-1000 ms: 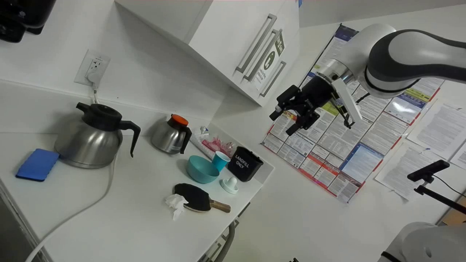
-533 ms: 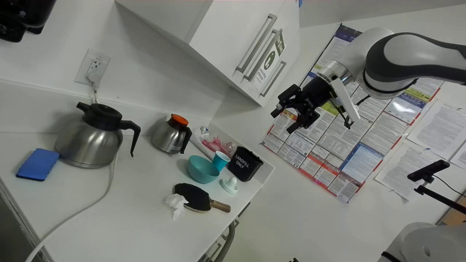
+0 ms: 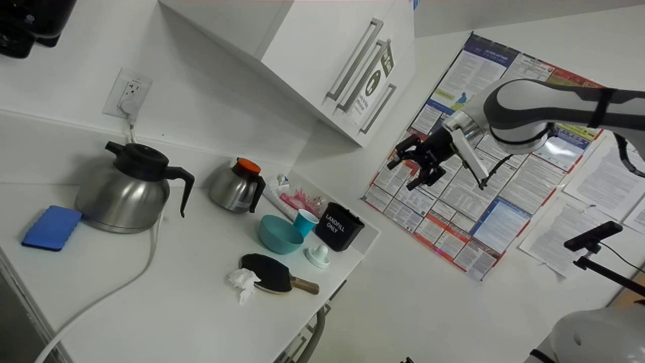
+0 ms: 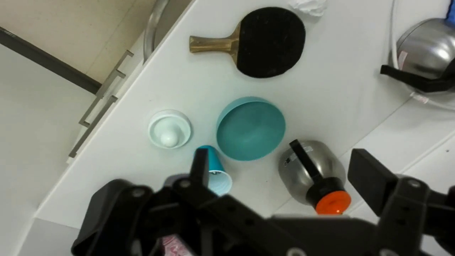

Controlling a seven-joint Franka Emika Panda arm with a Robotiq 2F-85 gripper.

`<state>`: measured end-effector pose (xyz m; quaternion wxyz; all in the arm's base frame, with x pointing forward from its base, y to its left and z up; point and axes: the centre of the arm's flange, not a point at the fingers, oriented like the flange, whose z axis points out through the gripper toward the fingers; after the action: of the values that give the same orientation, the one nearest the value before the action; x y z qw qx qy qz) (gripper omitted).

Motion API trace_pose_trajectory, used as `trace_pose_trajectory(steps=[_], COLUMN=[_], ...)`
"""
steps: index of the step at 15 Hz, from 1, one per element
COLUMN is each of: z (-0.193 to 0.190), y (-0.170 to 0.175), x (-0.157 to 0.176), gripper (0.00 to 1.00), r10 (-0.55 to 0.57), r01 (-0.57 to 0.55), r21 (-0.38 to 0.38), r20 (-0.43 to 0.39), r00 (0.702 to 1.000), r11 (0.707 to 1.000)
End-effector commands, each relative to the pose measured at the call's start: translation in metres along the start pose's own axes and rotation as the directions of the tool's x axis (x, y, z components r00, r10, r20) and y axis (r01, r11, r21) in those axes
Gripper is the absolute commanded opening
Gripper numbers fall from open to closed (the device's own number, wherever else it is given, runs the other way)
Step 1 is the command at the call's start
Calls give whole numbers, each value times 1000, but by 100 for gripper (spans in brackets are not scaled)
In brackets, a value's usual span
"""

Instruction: Open the drawer on the far right

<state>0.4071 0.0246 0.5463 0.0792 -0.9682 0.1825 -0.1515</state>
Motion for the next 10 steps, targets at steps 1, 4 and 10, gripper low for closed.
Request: trace_pose_trajectory(steps=[1,4,10], z=[4,7,14], y=[57,111,166], x=[27,35,35], gripper=[100,100,100], r10=[66,132,196], r01=[-66,-132,-196], r21=[-8,-11,-33], r20=[-26,-29,-17], r00=[997,991,981], r11=[998,991,980])
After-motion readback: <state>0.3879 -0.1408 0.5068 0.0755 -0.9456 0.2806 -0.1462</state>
